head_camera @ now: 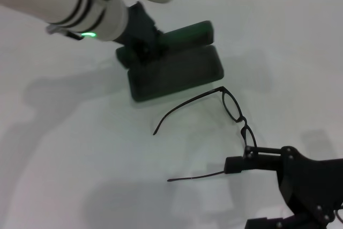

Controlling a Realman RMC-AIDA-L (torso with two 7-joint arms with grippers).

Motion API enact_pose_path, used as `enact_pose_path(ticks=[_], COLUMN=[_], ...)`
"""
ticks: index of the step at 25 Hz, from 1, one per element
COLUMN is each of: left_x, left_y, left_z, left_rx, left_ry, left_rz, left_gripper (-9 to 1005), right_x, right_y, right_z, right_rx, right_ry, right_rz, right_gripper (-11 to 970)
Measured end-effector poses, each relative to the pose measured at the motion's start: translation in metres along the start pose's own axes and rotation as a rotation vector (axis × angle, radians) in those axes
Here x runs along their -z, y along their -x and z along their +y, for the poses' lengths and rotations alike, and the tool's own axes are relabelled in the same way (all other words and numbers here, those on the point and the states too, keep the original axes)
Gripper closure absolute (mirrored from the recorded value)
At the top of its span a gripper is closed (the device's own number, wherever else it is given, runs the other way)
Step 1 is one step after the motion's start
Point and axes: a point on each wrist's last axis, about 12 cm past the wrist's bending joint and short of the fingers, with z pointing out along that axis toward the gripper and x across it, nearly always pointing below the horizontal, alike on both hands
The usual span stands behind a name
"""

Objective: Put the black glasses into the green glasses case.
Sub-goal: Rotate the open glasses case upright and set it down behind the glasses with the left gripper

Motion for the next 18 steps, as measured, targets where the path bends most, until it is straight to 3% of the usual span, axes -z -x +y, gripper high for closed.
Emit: enact_pose_path(ticks=[10, 18], left_x=[-0.043, -0.066], left_y=[0.018, 0.026], left_z=[0.0, -0.018], left_rx=[-0.174, -0.316], left_ry=[0.07, 0.023], left_rz=[-0.048, 0.034], left_gripper=[751, 731], right_x=[-0.005, -0.005], right_y=[-0.002, -0.003], right_z=[0.001, -0.002], right_rx=[-0.026, -0.024], right_ry=[0.009, -0.015], right_rz=[-0.006, 0.0], right_gripper=[104, 105])
